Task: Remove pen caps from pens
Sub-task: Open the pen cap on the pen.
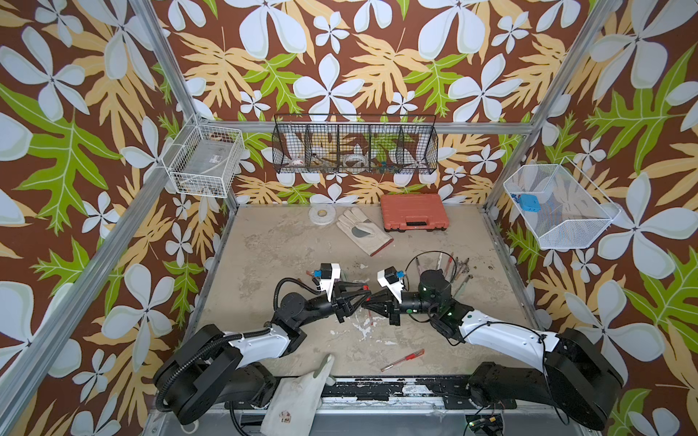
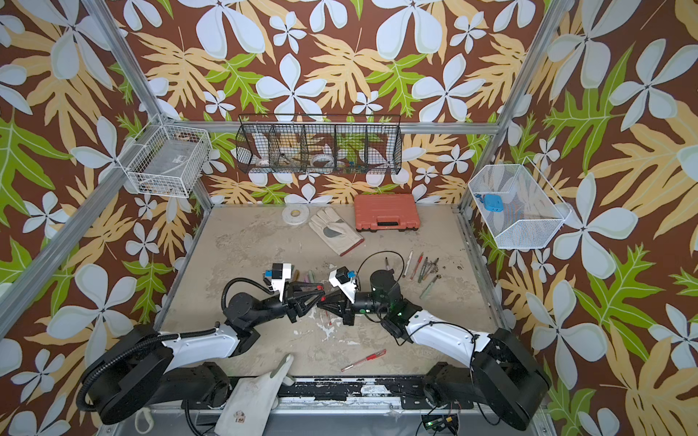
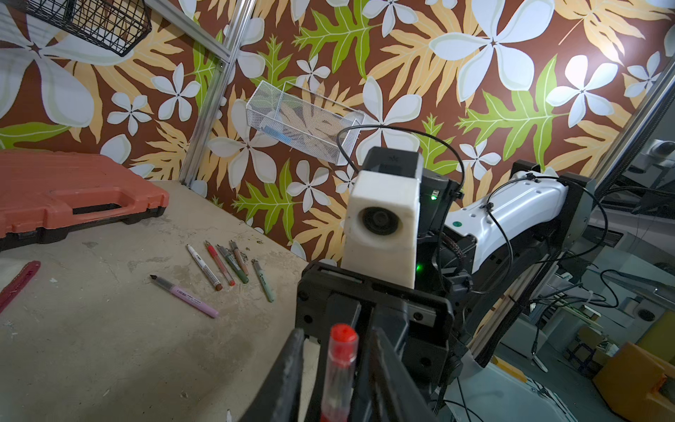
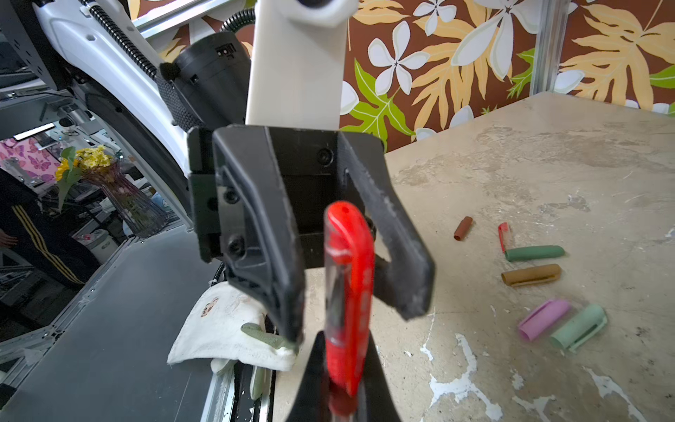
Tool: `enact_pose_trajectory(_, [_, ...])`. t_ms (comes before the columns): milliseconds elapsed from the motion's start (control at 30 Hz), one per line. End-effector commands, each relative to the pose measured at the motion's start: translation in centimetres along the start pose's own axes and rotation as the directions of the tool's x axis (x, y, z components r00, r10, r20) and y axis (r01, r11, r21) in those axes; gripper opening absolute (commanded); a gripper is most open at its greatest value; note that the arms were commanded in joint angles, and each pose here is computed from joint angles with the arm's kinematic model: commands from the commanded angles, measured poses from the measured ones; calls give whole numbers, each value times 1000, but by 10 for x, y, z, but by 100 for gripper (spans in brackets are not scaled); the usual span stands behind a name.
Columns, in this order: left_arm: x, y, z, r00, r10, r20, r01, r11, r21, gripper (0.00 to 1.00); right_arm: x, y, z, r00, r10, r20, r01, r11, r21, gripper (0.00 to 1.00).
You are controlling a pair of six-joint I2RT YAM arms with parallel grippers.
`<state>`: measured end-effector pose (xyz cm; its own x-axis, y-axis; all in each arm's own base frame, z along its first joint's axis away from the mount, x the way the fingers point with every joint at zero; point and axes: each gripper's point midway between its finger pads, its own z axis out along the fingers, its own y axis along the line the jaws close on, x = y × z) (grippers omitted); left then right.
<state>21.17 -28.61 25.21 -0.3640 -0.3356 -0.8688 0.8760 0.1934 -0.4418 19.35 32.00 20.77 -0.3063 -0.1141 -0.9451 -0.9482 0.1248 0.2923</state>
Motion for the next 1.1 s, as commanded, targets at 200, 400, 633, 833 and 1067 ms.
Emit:
enact_pose_trajectory(200, [-4,-4,0,1000,12,17,-12,1000,21,9,-1,1,2,1000,-6,2,6,1000,-17,0])
enact_pose_trajectory(400, [-13,-10,-6,998,28,55,-29,999,16,0,0,0,2,1000,-6,0,6,1000,-14,29])
enact_pose_trajectory(633, [-18,-12,-10,996,29,79,-30,1000,7,0,3,3,5,1000,2,-9,-2,999,-44,32])
enact_pose_trajectory(833, [-17,-11,-8,997,21,72,-21,1000,9,0,3,5,4,1000,-4,-7,3,998,-55,10])
enact_pose_trajectory(1067, [-15,22,-8,996,-44,83,56,986,-157,0,5,-12,5,1000,-14,-20,15,996,87,0])
